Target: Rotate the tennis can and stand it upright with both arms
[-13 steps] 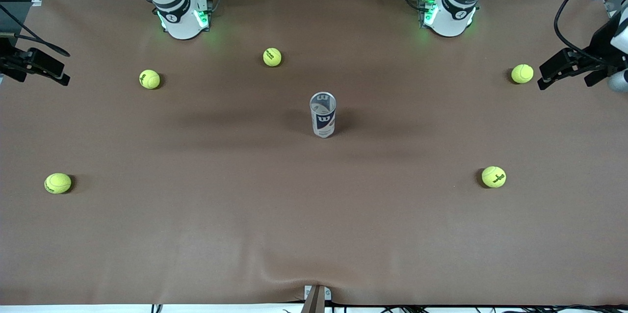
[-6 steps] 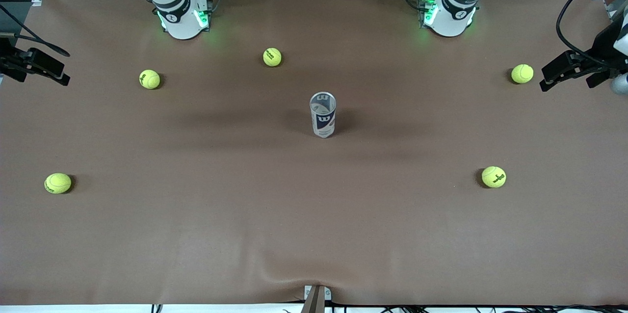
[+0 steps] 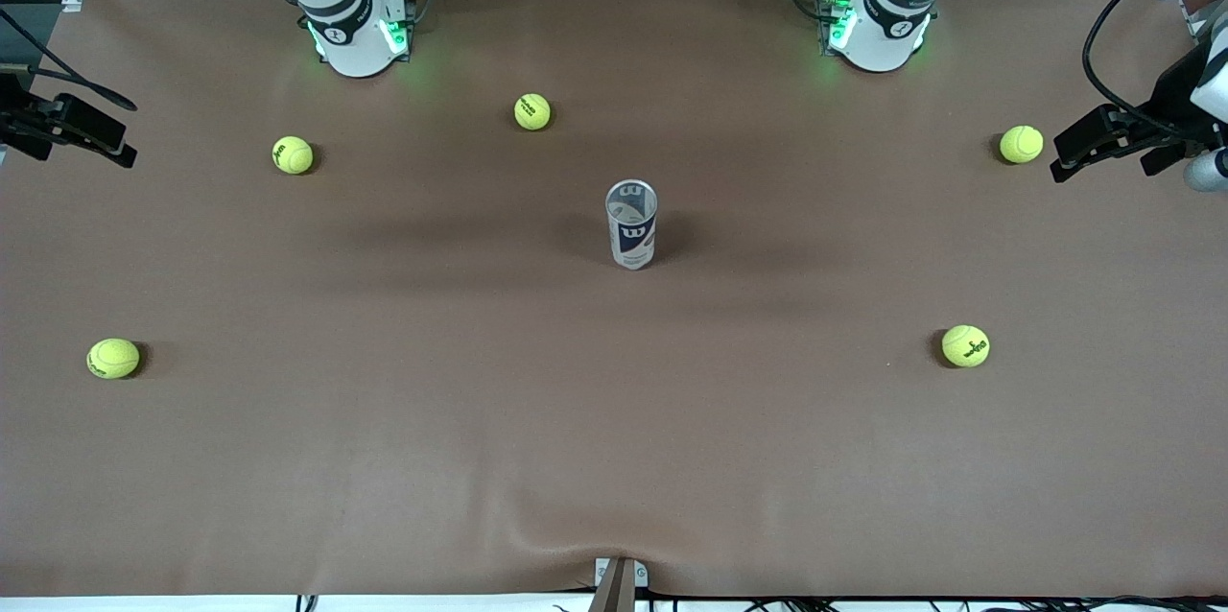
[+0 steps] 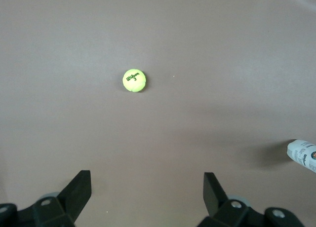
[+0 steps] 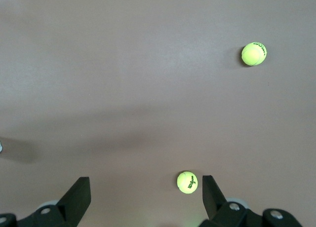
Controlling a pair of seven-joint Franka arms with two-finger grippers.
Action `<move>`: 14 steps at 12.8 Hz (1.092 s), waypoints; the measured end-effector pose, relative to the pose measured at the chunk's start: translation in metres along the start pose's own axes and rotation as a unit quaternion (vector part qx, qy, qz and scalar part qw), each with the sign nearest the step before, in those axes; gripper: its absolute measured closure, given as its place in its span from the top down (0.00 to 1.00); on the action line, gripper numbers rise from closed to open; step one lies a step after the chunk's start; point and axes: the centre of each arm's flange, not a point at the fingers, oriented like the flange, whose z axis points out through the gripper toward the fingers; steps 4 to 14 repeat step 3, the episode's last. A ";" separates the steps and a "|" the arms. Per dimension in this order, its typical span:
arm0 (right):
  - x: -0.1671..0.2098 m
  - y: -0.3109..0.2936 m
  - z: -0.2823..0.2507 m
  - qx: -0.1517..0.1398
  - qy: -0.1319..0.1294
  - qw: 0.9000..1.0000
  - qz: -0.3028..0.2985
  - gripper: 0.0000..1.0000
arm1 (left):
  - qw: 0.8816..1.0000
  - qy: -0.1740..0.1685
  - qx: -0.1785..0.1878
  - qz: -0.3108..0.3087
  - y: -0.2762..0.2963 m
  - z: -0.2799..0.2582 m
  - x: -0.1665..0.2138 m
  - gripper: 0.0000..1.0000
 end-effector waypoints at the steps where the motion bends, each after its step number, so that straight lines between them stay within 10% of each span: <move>1: 0.000 0.000 0.000 0.000 0.000 1.000 0.000 1.00 | 1.000 0.000 0.000 0.001 0.001 0.000 0.000 1.00; 14: 0.000 0.000 0.000 0.000 0.000 1.000 0.000 1.00 | 1.000 0.000 0.000 0.002 0.002 0.000 0.000 1.00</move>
